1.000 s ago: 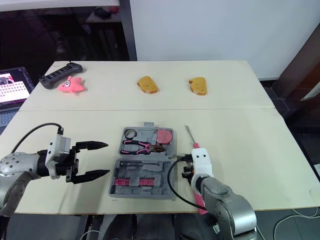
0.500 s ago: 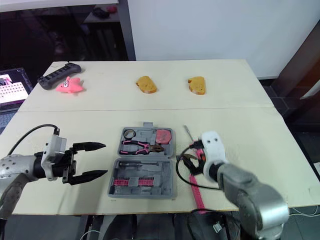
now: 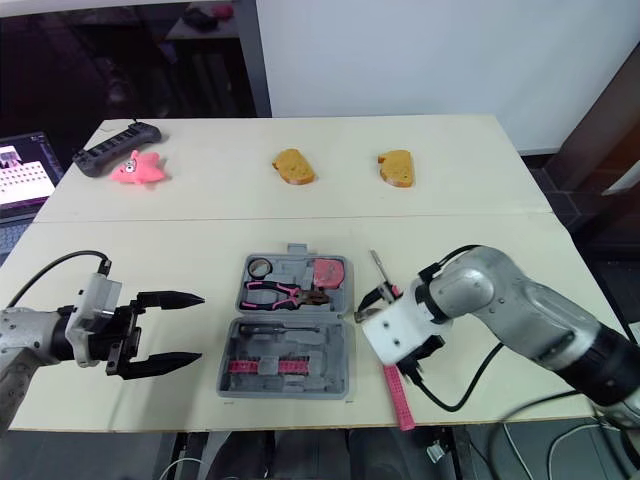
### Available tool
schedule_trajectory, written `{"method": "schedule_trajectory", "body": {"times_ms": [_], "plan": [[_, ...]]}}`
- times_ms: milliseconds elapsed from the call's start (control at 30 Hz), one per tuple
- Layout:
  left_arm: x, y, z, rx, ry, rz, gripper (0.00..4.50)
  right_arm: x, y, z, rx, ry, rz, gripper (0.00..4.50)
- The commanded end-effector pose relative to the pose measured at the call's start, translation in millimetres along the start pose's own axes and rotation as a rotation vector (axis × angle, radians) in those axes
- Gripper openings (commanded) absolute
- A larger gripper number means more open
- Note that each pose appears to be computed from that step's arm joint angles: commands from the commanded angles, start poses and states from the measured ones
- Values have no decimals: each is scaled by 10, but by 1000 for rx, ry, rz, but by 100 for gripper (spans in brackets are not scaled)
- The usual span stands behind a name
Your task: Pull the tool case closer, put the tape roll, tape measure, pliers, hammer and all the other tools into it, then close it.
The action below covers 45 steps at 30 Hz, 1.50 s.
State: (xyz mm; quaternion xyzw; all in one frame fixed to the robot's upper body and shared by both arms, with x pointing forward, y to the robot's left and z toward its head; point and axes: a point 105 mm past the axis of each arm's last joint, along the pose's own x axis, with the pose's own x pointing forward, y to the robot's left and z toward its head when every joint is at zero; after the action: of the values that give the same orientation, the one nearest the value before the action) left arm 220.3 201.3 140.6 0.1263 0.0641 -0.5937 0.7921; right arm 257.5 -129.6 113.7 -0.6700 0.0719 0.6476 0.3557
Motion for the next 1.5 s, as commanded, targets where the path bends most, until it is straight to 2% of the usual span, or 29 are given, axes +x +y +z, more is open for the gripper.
{"method": "schedule_trajectory", "body": {"times_ms": [33,133,233,533,567,600,633,833,1100,1300,1400,1500], "plan": [[5,-42,100,36,-18,-1,450,73,-24,-44,-259,30,69,444],[15,-75,108,37,-22,6,450,189,-81,-116,-399,58,96,444],[24,-82,123,38,-30,20,450,272,-74,-174,-458,70,138,444],[33,-88,166,44,-38,41,450,512,97,-211,-505,87,264,444],[34,-84,170,46,-39,44,450,528,126,-207,-506,84,276,391],[36,-81,172,47,-39,45,450,538,144,-205,-507,82,283,365],[37,-80,173,46,-39,46,450,549,159,-196,-511,80,287,320],[38,-65,158,45,-37,55,450,608,143,-80,-513,35,255,11],[56,-34,128,41,-34,55,450,403,-75,-85,-526,40,98,2],[77,6,118,40,-38,50,450,28,-233,-25,-554,13,-50,2],[94,20,105,39,-40,44,450,-240,-142,23,-509,-36,-97,2],[114,32,95,36,-46,38,450,-508,-76,37,-294,-101,-144,2]]}}
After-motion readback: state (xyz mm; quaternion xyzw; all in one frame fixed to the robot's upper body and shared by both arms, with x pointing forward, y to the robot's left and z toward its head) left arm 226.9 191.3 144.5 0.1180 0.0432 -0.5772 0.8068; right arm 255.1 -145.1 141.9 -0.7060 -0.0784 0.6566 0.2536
